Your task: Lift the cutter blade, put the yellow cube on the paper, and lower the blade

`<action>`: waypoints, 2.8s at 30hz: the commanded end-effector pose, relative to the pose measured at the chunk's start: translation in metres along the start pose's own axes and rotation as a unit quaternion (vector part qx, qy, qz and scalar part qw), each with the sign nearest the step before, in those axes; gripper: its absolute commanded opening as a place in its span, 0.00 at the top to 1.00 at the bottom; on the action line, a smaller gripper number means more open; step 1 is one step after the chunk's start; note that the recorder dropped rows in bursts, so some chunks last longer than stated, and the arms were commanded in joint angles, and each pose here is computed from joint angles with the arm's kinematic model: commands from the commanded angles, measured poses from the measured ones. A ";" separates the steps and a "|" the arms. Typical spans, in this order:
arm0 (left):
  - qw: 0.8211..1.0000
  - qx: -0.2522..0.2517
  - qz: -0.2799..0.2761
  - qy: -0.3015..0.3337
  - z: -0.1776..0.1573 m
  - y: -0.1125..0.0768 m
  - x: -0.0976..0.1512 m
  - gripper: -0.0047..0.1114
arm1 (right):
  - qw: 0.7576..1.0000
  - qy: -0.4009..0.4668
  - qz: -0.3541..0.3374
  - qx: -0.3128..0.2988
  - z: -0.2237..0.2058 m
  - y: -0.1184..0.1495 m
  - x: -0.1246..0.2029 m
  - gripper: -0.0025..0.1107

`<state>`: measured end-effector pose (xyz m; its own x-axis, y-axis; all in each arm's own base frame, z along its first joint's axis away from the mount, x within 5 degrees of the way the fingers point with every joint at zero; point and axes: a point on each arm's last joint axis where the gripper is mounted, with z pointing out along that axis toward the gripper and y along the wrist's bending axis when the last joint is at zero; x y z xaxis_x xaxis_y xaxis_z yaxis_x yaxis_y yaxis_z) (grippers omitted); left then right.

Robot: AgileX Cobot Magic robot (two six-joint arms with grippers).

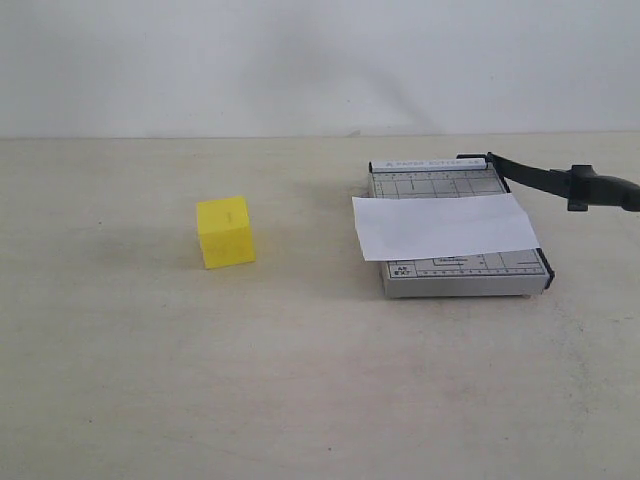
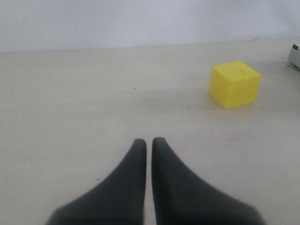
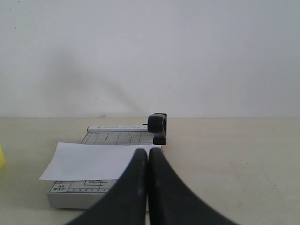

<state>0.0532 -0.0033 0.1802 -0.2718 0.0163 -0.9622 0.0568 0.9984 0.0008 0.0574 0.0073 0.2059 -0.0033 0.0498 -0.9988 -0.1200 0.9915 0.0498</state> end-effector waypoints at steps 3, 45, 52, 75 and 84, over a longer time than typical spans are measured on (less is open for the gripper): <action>1.000 -0.004 0.006 -0.014 0.000 0.001 -0.003 0.92 | 1.000 -0.009 0.002 0.000 -0.001 0.000 -0.002 0.98; 0.973 0.070 -0.155 -0.154 -0.034 -0.008 -0.087 0.92 | 1.000 -0.009 0.002 0.000 -0.001 0.000 -0.002 0.98; 0.981 0.193 0.028 -0.006 0.009 -0.034 -0.146 0.92 | 1.000 -0.009 0.002 0.000 -0.001 0.000 -0.002 0.98; 0.934 0.053 0.208 0.287 0.237 -0.135 -0.140 0.92 | 1.000 -0.012 0.002 0.000 -0.001 0.000 -0.002 0.98; 0.948 0.103 0.151 0.262 0.216 -0.157 -0.153 0.92 | 1.000 -0.012 0.002 0.000 -0.001 0.000 -0.002 0.98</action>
<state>0.2985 -0.1703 0.2612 -0.6342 0.4504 -0.6284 0.4002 0.8867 0.2317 0.0574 0.0072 0.2064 0.0027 0.0505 -0.9987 -0.1193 0.9916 0.0498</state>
